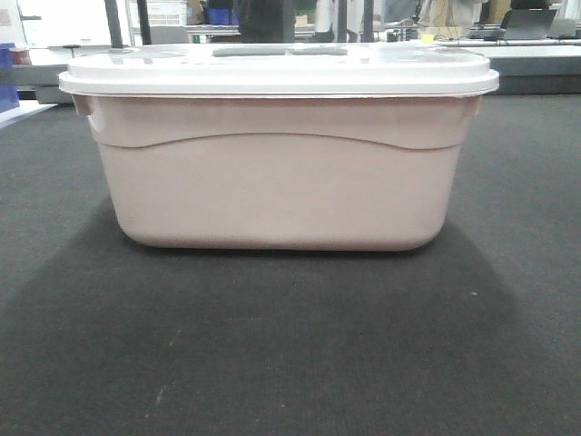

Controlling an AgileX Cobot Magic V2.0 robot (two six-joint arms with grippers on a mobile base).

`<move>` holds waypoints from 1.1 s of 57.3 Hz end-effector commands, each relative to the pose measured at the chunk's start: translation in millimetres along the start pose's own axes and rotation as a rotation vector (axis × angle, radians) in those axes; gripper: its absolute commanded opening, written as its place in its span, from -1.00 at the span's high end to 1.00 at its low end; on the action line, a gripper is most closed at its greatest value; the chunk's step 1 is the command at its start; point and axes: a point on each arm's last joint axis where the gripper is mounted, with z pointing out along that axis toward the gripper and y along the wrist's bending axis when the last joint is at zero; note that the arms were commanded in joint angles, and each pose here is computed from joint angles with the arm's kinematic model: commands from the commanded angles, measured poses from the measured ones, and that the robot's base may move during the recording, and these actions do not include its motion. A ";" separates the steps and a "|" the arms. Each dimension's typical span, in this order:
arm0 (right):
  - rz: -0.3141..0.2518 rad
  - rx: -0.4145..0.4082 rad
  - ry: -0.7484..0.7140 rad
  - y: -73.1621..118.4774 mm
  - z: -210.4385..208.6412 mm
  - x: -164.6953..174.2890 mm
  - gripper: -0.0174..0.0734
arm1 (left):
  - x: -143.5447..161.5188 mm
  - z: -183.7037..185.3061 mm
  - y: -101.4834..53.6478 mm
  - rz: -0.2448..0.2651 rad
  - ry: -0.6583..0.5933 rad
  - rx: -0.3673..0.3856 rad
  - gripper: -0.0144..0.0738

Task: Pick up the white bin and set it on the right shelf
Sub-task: 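Move both grippers toward the ends of the pink bin's white lid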

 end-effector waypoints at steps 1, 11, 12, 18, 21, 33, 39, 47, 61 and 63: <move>0.002 0.007 -0.156 -0.1 -3.6 -19.4 0.45 | -6.9 -1.3 1.1 -0.016 -0.103 -0.009 0.94; 0.003 0.010 -0.188 -0.4 -4.1 -22.3 0.45 | -12.9 -1.8 2.3 -0.019 -0.168 -0.021 0.94; 0.004 0.011 -0.206 -0.5 -4.4 -24.1 0.45 | -14.0 -1.7 2.5 -0.023 -0.179 -0.024 0.94; 0.018 0.019 -0.337 -0.9 -8.7 -41.7 0.45 | -32.7 -5.2 4.6 -0.037 -0.309 -0.042 0.94; 0.019 0.018 -0.407 0.0 -13.2 -57.8 0.45 | -48.1 -7.7 4.2 -0.031 -0.341 -0.038 0.94; 0.021 -0.012 -0.530 8.9 -32.9 -138.7 0.45 | -128.3 -17.8 0.3 0.079 -0.310 -0.004 0.93; 0.020 -0.016 -0.516 12.1 -26.0 -170.3 0.45 | -166.8 -12.1 -0.5 0.077 -0.261 0.018 0.92; 0.020 -0.013 -0.486 14.4 -6.0 -198.2 0.30 | -195.1 6.3 -2.4 0.060 -0.142 0.046 0.77; 0.022 -0.012 -0.261 17.2 55.0 -214.6 -0.57 | -201.0 59.4 -9.0 -0.071 0.075 0.105 -0.01; 0.021 -0.013 -0.216 17.6 63.5 -213.6 -0.68 | -199.7 66.2 -10.0 -0.096 0.097 0.112 -0.14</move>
